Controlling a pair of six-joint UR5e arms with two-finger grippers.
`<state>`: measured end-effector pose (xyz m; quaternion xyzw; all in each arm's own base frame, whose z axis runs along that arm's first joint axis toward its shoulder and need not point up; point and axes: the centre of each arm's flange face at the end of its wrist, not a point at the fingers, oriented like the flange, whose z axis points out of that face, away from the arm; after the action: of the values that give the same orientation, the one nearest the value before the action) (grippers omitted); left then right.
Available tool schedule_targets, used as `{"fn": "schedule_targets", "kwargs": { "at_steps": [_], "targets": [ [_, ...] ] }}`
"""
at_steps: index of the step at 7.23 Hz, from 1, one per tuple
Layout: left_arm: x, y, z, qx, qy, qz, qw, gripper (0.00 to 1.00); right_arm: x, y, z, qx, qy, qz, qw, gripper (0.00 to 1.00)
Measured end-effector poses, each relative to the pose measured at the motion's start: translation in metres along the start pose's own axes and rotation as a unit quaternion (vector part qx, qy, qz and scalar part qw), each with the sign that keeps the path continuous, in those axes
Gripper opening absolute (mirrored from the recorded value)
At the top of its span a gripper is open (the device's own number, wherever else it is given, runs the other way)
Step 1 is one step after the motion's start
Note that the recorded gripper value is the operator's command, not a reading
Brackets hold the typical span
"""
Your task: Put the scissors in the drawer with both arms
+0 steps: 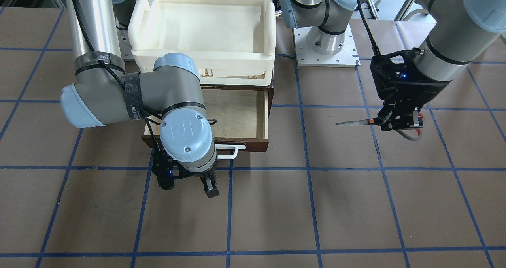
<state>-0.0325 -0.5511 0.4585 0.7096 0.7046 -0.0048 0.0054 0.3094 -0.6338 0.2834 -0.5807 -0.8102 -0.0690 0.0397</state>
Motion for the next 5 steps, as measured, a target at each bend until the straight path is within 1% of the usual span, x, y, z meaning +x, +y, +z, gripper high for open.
{"fn": "schedule_targets", "kwargs": {
  "at_steps": [1,5],
  "targets": [
    [-0.001,0.0,0.001,0.0,0.001,0.0,1.0,0.0,-0.002,0.0,-0.003,0.0,-0.004,0.0,1.0,1.0],
    [-0.002,0.0,0.002,0.0,0.001,0.0,1.0,0.0,-0.006,-0.011,-0.005,0.002,-0.007,0.0,1.0,1.0]
  ]
}}
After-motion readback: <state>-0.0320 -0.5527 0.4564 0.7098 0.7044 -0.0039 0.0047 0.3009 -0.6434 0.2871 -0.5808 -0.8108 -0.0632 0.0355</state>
